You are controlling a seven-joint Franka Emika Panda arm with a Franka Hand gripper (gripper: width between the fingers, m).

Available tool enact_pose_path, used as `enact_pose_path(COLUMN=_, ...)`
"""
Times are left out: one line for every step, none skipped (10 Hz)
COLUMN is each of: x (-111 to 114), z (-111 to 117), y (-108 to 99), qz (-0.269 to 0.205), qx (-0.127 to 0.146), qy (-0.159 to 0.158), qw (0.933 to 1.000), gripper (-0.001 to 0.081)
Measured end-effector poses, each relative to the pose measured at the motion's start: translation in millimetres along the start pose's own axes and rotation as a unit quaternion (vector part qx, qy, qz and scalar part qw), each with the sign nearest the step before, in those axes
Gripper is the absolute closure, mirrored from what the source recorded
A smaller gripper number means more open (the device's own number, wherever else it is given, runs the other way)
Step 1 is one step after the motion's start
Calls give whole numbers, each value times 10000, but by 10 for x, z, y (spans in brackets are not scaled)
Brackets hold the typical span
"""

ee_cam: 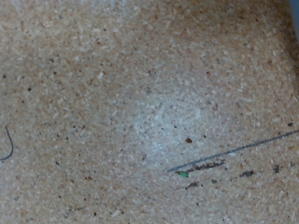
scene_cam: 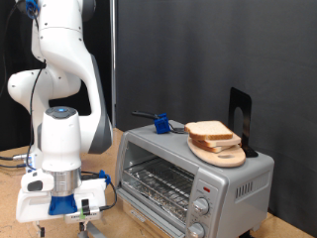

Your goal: Make a piece of toast with the oven

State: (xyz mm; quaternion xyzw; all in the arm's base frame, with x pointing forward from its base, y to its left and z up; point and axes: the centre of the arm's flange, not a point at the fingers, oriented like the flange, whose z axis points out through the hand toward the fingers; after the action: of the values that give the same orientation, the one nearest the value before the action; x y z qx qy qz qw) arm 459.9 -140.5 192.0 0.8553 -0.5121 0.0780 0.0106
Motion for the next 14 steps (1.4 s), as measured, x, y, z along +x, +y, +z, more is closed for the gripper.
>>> enact_pose_path(x=0, z=-5, y=30, qz=-13, qx=11, qy=-6, qw=10000, gripper=1)
enact_pose_path(x=-2, z=-20, y=60, qz=-26, qx=66, qy=-43, qw=10000, gripper=1)
enact_pose_path(x=-1, z=-69, y=75, qz=-38, qx=218, qy=-119, qw=9997, gripper=1)
enact_pose_path(x=8, z=-156, y=84, qz=-79, qx=383, qy=-181, qw=9991, gripper=1)
enact_pose_path(x=-18, z=-273, y=112, qz=-120, qx=500, qy=-251, qw=9984, gripper=1)
enact_pose_path(x=-23, z=-258, y=113, qz=-124, qx=475, qy=-253, qw=9985, gripper=1)
enact_pose_path(x=-41, z=-264, y=102, qz=-123, qx=540, qy=-339, qw=9979, gripper=1)
enact_pose_path(x=-74, z=-320, y=73, qz=-195, qx=704, qy=-599, qw=9955, gripper=1)
enact_pose_path(x=-85, z=-447, y=51, qz=-297, qx=963, qy=-931, qw=9905, gripper=1)
enact_pose_path(x=-80, z=-603, y=45, qz=-415, qx=1215, qy=-1229, qw=9841, gripper=1)
enact_pose_path(x=-75, z=-754, y=44, qz=-533, qx=1381, qy=-1473, qw=9779, gripper=1)
enact_pose_path(x=-72, z=-912, y=46, qz=-645, qx=1518, qy=-1701, qw=9715, gripper=1)
enact_pose_path(x=-54, z=-1076, y=50, qz=-732, qx=1659, qy=-1868, qw=9655, gripper=1)
enact_pose_path(x=-35, z=-1237, y=50, qz=-809, qx=1799, qy=-1981, qw=9601, gripper=1)
